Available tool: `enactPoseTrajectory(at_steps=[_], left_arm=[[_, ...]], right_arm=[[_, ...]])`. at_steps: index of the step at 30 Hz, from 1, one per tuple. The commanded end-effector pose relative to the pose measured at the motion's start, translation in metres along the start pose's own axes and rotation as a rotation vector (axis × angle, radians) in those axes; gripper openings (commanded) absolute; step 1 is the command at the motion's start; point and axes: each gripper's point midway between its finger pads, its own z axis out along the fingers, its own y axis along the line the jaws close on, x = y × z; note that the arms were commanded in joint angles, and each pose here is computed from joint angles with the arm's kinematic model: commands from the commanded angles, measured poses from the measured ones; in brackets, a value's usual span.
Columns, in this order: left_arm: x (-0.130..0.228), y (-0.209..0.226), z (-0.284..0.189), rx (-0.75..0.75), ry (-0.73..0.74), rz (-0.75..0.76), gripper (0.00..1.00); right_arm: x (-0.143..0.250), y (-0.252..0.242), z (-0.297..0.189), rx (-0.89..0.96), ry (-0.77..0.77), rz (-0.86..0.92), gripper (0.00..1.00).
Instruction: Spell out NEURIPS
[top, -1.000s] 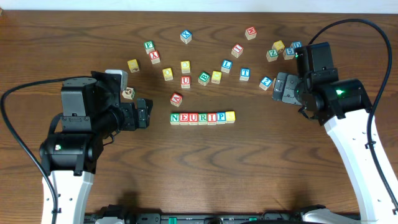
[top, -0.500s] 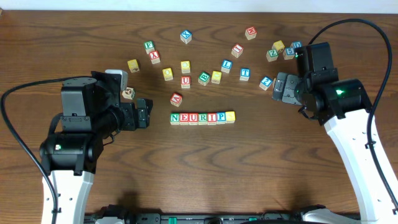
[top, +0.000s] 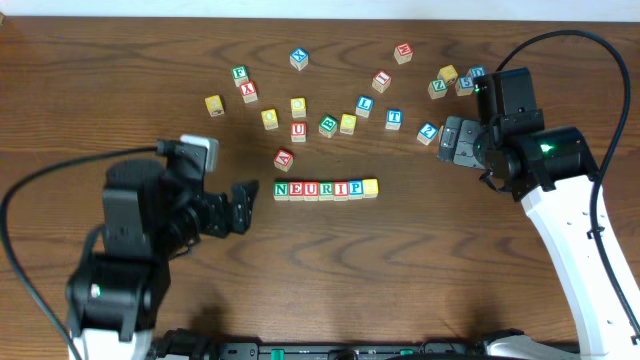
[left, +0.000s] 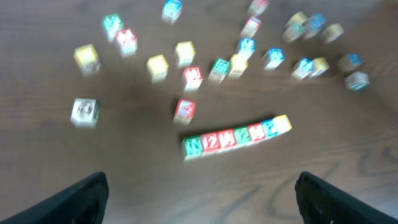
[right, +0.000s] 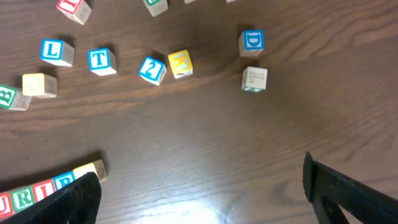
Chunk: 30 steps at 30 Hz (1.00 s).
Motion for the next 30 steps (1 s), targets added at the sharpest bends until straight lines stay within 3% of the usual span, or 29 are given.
enactPoseTrajectory(at_steps=[1, 12, 19, 26, 30], left_arm=[[0.007, -0.010, -0.005, 0.029, -0.076, 0.053, 0.94], [0.006, -0.020, -0.021, 0.074, -0.394, 0.156, 0.94], [-0.004, -0.023, -0.029, 0.095, -0.668, 0.232, 0.94], [0.011, -0.020, -0.035, 0.094, -0.894, 0.283, 0.94], [0.023, -0.010, -0.029, 0.060, -0.938, 0.275, 0.94]], right_arm=[[-0.003, -0.004, -0.005, 0.009, -0.019, -0.006, 0.99], [-0.003, -0.004, -0.005, 0.009, -0.019, -0.006, 0.99], [-0.003, -0.004, -0.005, 0.009, -0.019, -0.006, 0.99], [-0.003, -0.004, -0.005, 0.009, -0.019, -0.006, 0.99], [-0.003, -0.004, -0.005, 0.009, -0.019, -0.006, 0.99]])
